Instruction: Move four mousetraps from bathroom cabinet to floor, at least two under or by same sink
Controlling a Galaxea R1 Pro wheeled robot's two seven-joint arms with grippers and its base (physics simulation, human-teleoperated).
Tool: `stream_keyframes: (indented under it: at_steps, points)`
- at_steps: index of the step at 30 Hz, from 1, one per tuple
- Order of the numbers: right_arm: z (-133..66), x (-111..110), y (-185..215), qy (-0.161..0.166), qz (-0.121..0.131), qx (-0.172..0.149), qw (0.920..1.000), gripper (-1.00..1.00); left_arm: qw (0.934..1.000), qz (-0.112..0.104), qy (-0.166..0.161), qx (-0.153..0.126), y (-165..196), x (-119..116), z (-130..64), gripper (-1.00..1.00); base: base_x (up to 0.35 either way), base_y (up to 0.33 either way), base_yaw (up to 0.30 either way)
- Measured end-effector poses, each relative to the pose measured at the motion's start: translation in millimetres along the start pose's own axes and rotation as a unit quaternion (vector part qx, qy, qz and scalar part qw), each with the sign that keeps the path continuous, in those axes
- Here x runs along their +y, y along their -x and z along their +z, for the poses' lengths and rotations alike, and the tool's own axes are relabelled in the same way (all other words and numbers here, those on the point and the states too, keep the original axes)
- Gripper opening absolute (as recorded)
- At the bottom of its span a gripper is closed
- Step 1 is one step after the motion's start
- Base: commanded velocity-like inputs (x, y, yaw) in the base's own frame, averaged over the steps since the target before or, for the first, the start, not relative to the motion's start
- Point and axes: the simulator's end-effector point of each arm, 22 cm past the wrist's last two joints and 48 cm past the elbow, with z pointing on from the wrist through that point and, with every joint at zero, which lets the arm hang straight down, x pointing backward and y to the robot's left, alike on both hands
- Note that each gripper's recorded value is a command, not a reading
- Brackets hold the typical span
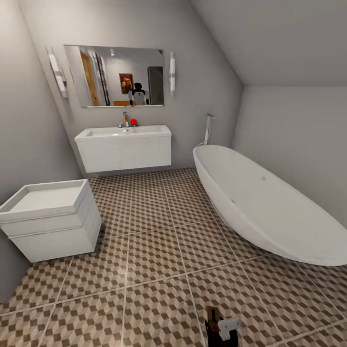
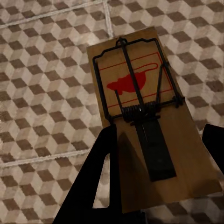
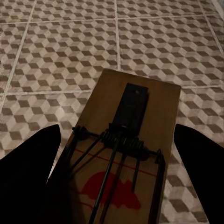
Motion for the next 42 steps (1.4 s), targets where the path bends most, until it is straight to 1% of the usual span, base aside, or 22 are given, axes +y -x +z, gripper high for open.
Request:
stream_keyframes:
  at_steps: [13,20,31,42]
  points:
    - [0.0,0.0,0.0,0.000,0.000,0.000,1.0000,-1.00,1.0000,0.000,0.000,0.001,-0.3,0.0,0.0,-1.00,0.306,0.000,0.166]
    - [0.0,-0.1,0.0,0.000,0.000,0.000,1.0000,-1.00,1.0000,0.000,0.000,0.001,-0.3,0.0,0.0,-1.00,0.306,-0.001,0.058]
    - [0.0,0.8,0.2,0.000,0.000,0.000,1.0000,-1.00,1.0000,0.000,0.000,0.001,-0.5,-0.1,0.0,-1.00,0.306,-0.110,0.003]
    - [0.1,1.0,0.2,0.000,0.001,0.000,1.0000,-1.00,1.0000,0.000,0.000,0.001,-0.5,-0.1,0.0,-1.00,0.306,-0.136,0.105]
